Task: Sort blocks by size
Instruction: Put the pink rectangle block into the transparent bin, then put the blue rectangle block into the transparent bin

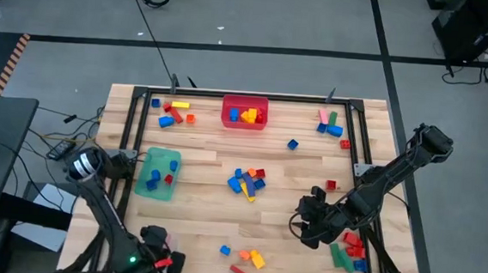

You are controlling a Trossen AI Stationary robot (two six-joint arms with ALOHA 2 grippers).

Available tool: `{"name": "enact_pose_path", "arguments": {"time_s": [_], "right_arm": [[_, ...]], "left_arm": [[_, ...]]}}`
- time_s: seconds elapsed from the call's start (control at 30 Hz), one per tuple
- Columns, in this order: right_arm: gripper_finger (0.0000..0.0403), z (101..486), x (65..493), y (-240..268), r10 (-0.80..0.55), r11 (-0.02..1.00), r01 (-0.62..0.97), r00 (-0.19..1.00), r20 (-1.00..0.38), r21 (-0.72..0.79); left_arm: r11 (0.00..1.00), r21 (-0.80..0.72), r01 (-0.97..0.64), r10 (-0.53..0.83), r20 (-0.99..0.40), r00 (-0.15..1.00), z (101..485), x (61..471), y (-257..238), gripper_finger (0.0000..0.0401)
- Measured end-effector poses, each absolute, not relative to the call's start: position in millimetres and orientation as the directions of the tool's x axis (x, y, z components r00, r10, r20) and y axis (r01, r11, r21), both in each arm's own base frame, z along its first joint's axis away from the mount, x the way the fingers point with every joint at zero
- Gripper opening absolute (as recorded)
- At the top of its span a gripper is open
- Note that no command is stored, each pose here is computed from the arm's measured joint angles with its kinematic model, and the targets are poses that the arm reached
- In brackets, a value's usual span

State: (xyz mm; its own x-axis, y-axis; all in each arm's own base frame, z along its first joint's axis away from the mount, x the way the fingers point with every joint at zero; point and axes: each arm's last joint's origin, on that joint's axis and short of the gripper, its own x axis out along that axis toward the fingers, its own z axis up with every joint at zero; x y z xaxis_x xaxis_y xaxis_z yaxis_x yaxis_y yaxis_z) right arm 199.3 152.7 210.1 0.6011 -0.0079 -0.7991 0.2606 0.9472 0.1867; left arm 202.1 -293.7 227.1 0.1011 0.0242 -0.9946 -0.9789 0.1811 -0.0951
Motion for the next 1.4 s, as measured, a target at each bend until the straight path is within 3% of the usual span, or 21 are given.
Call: {"name": "enact_pose_path", "arguments": {"time_s": [0.47,0.73,1.07,1.4], "right_arm": [[0.0236,211.0,200.8,153.4,0.005,0.946,0.253,0.611,-0.792,0.202],[0.0236,211.8,201.9,154.3,0.018,0.941,0.254,0.619,-0.785,0.222],[0.0236,212.1,202.8,154.2,0.021,0.938,0.257,0.622,-0.782,0.23],[0.0236,212.5,208.7,147.0,0.002,0.917,0.309,0.627,-0.779,0.252]], "left_arm": [[0.243,-0.046,-0.969,0.05,-0.997,0.059,197.3,194.9,-305.0,0.0065],[0.344,-0.086,-0.935,-0.001,-0.996,0.091,177.2,195.6,-305.1,0.0096],[0.417,-0.078,-0.906,-0.004,-0.996,0.084,180.8,194.5,-303.4,0.0102],[0.534,-0.09,-0.841,-0.032,-0.996,0.087,223.1,181.9,-284.1,0.0144]]}}
